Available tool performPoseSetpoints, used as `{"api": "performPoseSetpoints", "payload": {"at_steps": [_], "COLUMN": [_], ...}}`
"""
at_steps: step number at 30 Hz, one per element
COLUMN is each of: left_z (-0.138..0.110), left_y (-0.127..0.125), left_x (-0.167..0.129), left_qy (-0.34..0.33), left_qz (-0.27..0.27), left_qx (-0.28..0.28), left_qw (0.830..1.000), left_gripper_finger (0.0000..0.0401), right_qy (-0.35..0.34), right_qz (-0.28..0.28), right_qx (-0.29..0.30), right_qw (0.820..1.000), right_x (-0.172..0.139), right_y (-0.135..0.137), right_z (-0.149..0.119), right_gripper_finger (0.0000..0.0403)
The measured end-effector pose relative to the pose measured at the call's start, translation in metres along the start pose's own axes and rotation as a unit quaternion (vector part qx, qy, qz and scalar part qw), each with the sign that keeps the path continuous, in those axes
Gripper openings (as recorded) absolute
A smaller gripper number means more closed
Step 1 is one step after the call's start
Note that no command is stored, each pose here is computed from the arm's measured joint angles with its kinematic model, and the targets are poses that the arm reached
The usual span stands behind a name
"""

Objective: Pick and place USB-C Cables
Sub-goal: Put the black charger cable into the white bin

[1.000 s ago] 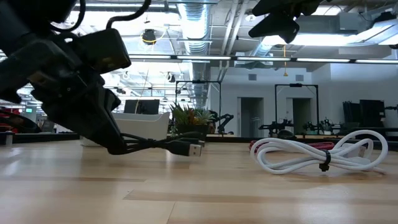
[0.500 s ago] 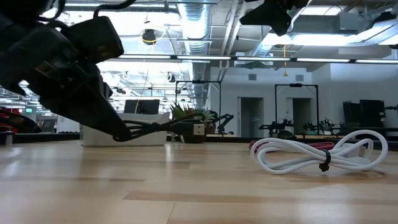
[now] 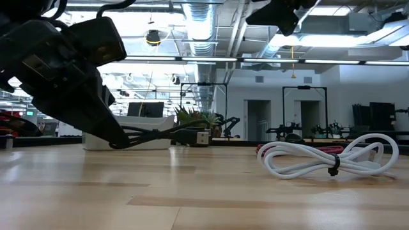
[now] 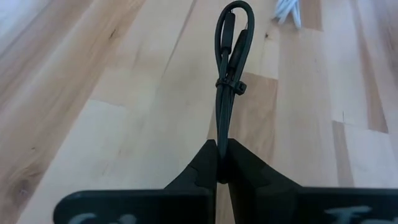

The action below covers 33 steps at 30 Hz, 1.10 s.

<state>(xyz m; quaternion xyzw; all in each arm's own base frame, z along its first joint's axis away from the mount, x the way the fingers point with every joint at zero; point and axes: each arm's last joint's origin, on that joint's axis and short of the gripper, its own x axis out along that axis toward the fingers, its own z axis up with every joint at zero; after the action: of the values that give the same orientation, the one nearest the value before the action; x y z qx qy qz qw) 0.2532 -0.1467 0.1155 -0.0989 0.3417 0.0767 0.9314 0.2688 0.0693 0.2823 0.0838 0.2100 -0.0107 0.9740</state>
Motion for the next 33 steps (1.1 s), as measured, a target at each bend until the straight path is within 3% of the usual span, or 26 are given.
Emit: {"api": "performPoseSetpoints", "payload": {"at_steps": [10,18,24,33], "left_z": [0.012,0.046,0.069,0.100], "left_y": [0.002,0.005,0.025,0.053], "left_x": [-0.003,-0.043,-0.093,-0.158], "left_qy": [-0.002,-0.082,-0.139,-0.307], "left_qz": [-0.032,-0.048,0.002,0.100], "left_qx": [-0.003,0.007,-0.013,-0.068], "left_qw": [0.999,0.995,0.990,0.944], "left_gripper_finger": [0.0000,0.0000,0.0000,0.0000], "right_qy": [-0.033,-0.057,-0.124,-0.214], "right_qz": [0.005,0.012,0.025,-0.001], "right_qx": [0.027,0.030,0.013,-0.002], "right_qw": [0.999,0.998,0.992,0.977], "right_x": [0.000,0.000,-0.002,-0.004], "right_y": [-0.001,0.000,0.001,-0.017], "right_z": [0.007,0.012,0.025,0.047], "right_gripper_finger": [0.0255,0.0255,0.0255,0.0255]}}
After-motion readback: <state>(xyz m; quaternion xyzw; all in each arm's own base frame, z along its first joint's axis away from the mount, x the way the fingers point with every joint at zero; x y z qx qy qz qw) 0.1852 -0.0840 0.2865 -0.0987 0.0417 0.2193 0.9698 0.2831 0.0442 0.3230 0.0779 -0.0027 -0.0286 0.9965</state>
